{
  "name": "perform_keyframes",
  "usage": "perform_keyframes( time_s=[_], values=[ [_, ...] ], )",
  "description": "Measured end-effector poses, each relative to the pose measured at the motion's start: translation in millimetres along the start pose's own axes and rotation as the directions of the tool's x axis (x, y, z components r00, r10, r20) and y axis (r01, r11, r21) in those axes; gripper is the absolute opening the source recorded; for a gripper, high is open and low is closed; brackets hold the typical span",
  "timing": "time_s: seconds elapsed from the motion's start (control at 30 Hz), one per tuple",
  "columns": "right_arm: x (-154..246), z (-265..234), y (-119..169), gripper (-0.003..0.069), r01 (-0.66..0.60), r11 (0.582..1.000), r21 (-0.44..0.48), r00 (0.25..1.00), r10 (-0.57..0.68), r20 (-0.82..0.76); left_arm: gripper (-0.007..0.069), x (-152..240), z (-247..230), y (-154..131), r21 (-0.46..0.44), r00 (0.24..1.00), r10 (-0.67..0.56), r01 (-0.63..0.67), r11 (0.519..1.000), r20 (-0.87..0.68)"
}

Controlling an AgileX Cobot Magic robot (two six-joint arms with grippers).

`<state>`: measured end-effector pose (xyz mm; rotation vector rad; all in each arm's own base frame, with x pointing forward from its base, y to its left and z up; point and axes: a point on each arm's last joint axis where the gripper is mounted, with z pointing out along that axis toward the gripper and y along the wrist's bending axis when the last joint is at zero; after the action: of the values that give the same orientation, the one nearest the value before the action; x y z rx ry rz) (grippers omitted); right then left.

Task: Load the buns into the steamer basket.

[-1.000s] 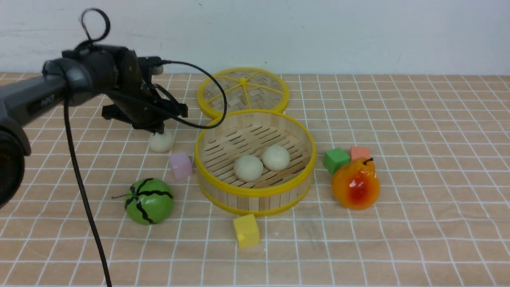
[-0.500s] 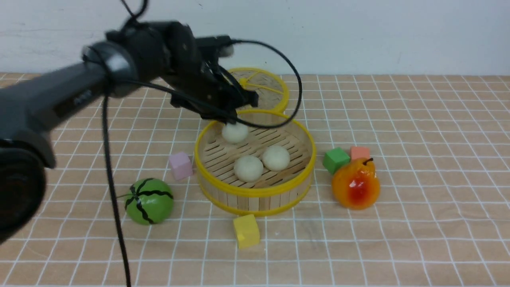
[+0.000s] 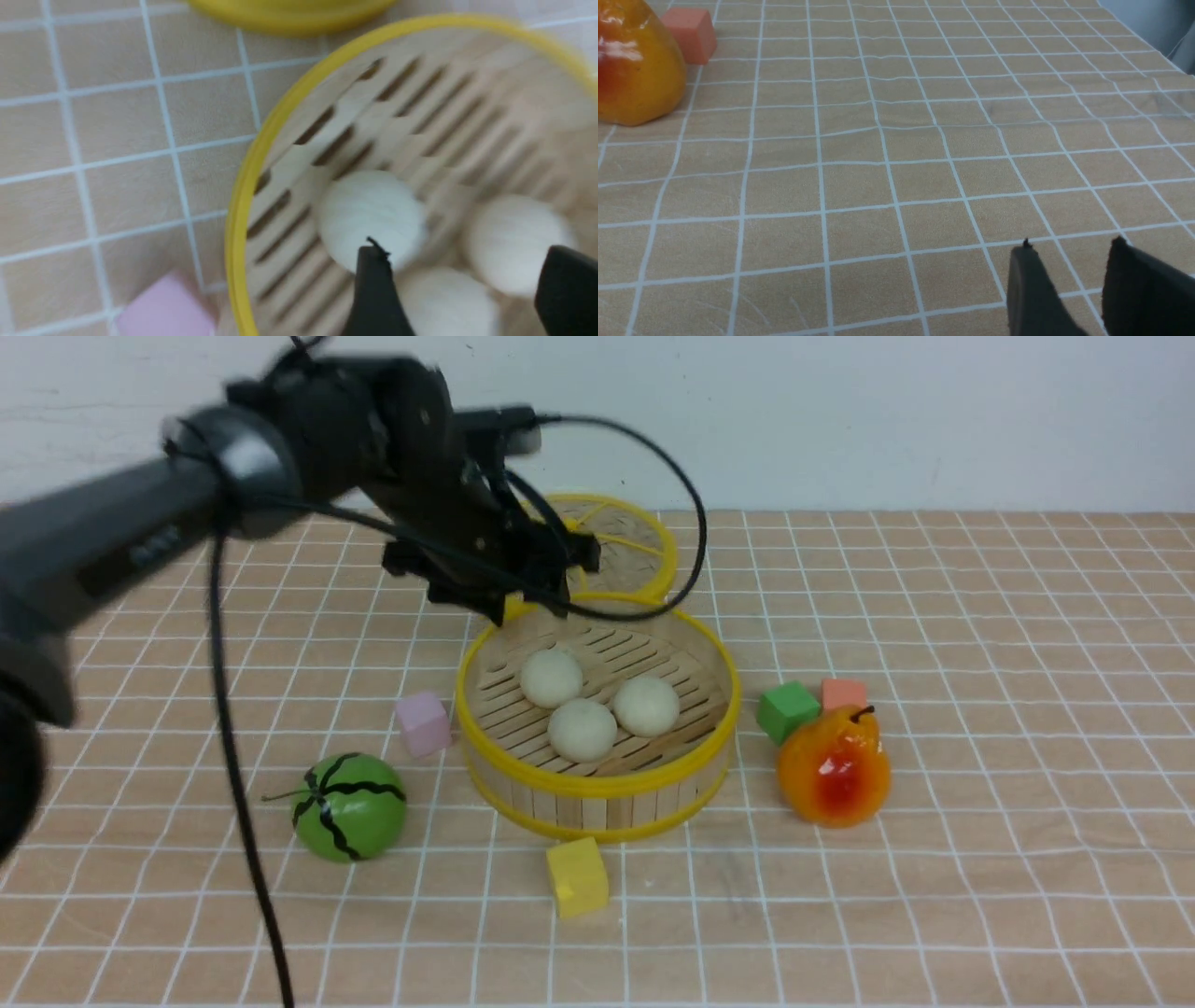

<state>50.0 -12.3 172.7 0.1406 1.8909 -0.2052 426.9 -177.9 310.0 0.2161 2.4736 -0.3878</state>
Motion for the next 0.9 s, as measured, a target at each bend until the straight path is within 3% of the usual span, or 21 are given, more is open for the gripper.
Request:
perform_keyframes(
  time_s=[0.07,0.13,0.2,0.27,0.47,0.53,0.7,0.9],
  values=[
    [0.0,0.0,0.0,0.0241,0.000,1.000,0.000,1.000,0.000,0.000,0.0455,-3.0,-18.7,-2.8,0.006,1.000,0.008,-0.008,1.000,0.016],
    [0.0,0.0,0.0,0.0241,0.000,1.000,0.000,1.000,0.000,0.000,0.0452,-8.3,-78.3,-10.6,0.021,0.996,0.045,-0.047,0.999,0.074],
    [0.0,0.0,0.0,0.0241,0.000,1.000,0.000,1.000,0.000,0.000,0.0447,-8.3,-99.1,-12.9,0.025,0.994,0.057,-0.060,0.998,0.093],
    [0.0,0.0,0.0,0.0241,0.000,1.000,0.000,1.000,0.000,0.000,0.0428,-4.8,-149.9,-17.7,0.036,0.987,0.077,-0.083,0.996,0.142],
    [0.0,0.0,0.0,0.0241,0.001,1.000,0.000,1.000,-0.001,0.000,0.0343,19.3,-255.6,-21.7,0.039,0.957,0.103,-0.118,0.992,0.271],
    [0.0,0.0,0.0,0.0241,0.001,1.000,0.000,1.000,-0.001,0.000,0.0279,41.7,-293.1,-20.2,0.043,0.944,0.107,-0.127,0.991,0.311],
    [0.0,0.0,0.0,0.0241,0.001,1.000,0.000,1.000,-0.001,0.000,0.0127,106.5,-326.6,-8.0,0.051,0.949,0.079,-0.100,0.994,0.304],
    [0.0,0.0,0.0,0.0241,0.001,1.000,0.000,1.000,-0.001,0.000,-0.0003,190.2,-305.6,14.7,0.052,0.968,0.026,-0.040,0.998,0.248]
  ],
)
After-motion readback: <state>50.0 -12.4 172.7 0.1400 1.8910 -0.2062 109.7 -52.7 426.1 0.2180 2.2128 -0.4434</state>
